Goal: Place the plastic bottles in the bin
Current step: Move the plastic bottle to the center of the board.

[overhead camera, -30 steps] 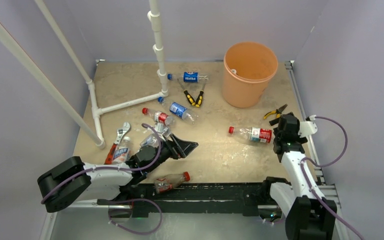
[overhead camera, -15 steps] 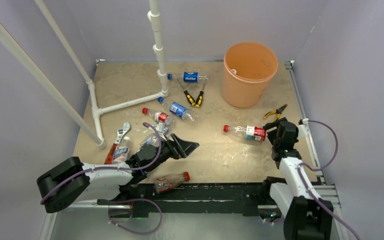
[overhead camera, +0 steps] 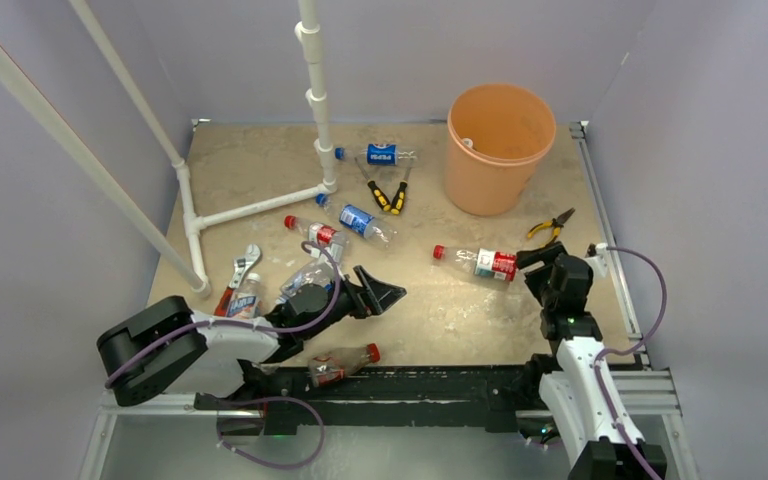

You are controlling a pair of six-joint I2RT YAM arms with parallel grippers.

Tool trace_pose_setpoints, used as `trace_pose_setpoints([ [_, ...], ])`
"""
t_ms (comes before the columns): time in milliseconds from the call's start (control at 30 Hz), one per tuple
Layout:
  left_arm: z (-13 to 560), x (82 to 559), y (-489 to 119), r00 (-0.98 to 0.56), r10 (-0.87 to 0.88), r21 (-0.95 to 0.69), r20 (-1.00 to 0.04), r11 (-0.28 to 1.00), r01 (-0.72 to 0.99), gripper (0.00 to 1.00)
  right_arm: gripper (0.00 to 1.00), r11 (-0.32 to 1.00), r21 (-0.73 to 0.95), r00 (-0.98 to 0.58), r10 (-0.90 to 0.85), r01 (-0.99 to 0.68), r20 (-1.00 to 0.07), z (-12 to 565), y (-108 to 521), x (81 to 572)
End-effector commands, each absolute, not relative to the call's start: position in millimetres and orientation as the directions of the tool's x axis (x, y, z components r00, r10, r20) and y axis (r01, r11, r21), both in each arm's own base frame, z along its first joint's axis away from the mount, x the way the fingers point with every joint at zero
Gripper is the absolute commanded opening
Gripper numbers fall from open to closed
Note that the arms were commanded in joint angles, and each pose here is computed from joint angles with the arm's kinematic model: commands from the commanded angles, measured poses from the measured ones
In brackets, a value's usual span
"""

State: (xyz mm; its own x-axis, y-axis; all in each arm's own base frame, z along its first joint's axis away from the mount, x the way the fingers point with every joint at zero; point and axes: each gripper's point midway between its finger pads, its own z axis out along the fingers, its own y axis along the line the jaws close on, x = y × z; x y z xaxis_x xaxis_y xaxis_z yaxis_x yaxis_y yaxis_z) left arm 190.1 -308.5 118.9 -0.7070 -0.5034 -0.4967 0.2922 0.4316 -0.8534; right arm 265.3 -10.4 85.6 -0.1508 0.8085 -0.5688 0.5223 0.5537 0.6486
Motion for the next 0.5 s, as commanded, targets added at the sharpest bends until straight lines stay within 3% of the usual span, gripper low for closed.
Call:
trace_pose_setpoints([
  [0, 142.6, 192.1, -315.7, -0.694, -0.514, -0.856, -0.505, 0.399, 0.328, 0.89, 0.77, 0.531, 0.697, -0.065, 0.815, 0.482, -0.576, 116.8, -15.9, 278.0],
  [333, 134.7, 190.7, -297.3, -0.678, -0.530, -0.847, -0.509, 0.450, 0.283, 0.88, 0.79, 0.502, 0.662, 0.019, 0.789, 0.556, -0.614, 106.1, -40.3, 303.6],
  [467, 137.0, 191.3, -290.8, -0.669, -0.530, -0.836, -0.522, 0.476, 0.275, 0.88, 0.71, 0.555, 0.651, -0.017, 0.768, 0.519, -0.641, 103.3, -36.4, 318.8],
])
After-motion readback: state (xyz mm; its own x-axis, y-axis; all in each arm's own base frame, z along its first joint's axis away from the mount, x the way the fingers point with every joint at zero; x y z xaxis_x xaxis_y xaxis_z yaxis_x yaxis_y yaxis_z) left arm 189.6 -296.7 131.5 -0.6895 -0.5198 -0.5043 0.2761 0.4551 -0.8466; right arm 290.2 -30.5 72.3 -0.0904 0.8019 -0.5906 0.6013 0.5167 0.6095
